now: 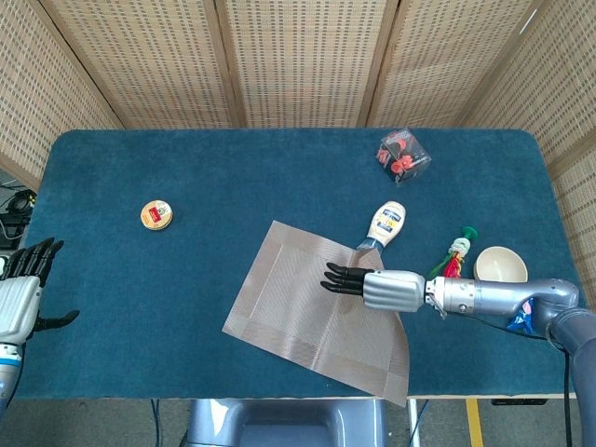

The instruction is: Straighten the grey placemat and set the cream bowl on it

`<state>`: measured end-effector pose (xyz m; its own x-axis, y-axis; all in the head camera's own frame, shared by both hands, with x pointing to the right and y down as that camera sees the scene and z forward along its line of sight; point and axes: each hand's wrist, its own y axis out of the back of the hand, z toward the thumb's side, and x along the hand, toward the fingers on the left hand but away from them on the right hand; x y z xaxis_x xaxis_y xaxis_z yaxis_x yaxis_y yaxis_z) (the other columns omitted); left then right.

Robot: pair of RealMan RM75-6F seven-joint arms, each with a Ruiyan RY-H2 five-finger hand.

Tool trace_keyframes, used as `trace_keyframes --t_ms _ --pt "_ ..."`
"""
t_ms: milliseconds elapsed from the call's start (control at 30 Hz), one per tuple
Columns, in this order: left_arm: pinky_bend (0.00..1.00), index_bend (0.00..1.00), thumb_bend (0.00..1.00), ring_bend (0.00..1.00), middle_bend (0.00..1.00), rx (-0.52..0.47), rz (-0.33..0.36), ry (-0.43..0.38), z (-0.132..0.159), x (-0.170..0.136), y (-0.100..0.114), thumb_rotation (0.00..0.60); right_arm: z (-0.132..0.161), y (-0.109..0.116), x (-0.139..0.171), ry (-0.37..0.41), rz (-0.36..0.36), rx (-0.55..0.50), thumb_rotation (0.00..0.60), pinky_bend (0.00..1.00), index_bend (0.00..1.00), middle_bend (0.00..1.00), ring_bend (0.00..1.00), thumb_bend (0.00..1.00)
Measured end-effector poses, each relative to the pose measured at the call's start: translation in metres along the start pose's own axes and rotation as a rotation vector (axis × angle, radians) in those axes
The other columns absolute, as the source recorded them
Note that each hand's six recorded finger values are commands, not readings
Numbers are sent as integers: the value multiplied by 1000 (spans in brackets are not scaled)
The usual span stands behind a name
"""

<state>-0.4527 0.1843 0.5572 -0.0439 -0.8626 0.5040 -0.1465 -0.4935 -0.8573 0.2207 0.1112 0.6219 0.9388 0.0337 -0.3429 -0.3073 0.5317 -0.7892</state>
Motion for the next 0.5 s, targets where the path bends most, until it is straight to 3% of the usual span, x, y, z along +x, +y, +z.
trace_keyframes --t_ms 133,400,467,500 --pt "0 0 0 0 0 1 -2 0 0 0 -1 600 -13 5 -2 -16 -40 19 600 0 701 66 0 542" --pt "0 0 0 0 0 0 -4 0 0 -1 -1 600 -40 -6 12 -58 0 41 600 0 670 9 0 496" --pt "0 0 0 0 0 1 -6 2 0 -1 -1 600 -48 -10 20 -69 26 54 600 0 583 1 0 396" --pt "0 0 0 0 0 0 -7 2 0 0 -2 600 -51 -13 24 -78 39 58 600 0 453 0 0 294"
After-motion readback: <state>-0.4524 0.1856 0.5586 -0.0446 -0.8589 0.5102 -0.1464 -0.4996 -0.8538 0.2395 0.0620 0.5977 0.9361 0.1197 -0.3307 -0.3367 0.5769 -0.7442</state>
